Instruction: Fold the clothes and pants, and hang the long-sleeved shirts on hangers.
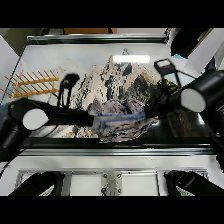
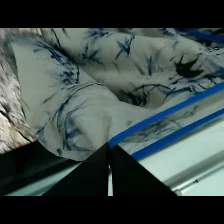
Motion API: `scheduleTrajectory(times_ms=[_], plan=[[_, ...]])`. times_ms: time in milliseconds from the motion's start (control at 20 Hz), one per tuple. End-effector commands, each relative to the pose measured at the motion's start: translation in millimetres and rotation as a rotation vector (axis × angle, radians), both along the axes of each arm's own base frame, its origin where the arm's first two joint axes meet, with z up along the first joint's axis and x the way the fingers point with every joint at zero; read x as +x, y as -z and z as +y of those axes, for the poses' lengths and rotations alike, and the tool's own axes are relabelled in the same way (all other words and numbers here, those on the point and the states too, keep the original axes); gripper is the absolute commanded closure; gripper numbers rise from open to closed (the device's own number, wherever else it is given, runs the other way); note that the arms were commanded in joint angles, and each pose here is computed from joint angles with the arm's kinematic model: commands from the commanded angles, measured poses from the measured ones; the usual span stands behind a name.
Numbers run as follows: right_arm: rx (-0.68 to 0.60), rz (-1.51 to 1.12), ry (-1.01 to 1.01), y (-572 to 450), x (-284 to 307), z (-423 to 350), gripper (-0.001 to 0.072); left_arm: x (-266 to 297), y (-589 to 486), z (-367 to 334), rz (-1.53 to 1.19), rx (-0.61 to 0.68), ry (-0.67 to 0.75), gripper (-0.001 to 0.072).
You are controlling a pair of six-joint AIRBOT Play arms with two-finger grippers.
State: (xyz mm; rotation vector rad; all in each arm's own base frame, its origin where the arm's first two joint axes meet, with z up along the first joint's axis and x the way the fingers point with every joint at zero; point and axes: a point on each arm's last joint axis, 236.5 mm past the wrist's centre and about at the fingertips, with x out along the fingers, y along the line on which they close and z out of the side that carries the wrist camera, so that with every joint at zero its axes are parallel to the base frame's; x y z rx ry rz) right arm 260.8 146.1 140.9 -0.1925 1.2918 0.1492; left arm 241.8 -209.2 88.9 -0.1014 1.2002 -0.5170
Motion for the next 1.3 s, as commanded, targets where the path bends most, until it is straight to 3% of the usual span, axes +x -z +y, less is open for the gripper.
scheduleTrajectory(times_ms=[0, 300, 700, 900, 950, 1000, 1050, 1250], plan=[[-0.032, 0.1, -0.019, 26, -24, 12, 0.0699, -48, 47, -11, 0.193, -0.063, 0.009, 0.0691], [-0.035, 0.093, -0.05, 38, -10, 22, 0.0699, -47, 58, -19, 0.15, -0.071, 0.042, 0.0691], [0.002, 0.038, 0.022, 45, 26, 15, 0.0698, -4, 55, 12, 0.091, -0.093, -0.093, 0.0691], [0.031, 0.058, 0.014, 46, 22, 22, 0.0698, -17, 56, 3, 0.088, -0.075, 0.0, 0.0689], [0.036, 0.062, 0.014, 46, 21, 23, 0.0698, -21, 56, -1, 0.087, -0.073, 0.018, 0.0626], [0.036, 0.062, 0.013, 46, 21, 24, 0.0698, -23, 56, -4, 0.089, -0.075, 0.028, 0.0299], [0.036, 0.062, 0.014, 46, 21, 24, 0.0698, -25, 56, -5, 0.09, -0.075, 0.035, 0.0122], [0.036, 0.062, 0.013, 46, 21, 24, 0.0698, -15, 42, -5, 0.057, -0.088, 0.025, 0.0125]])
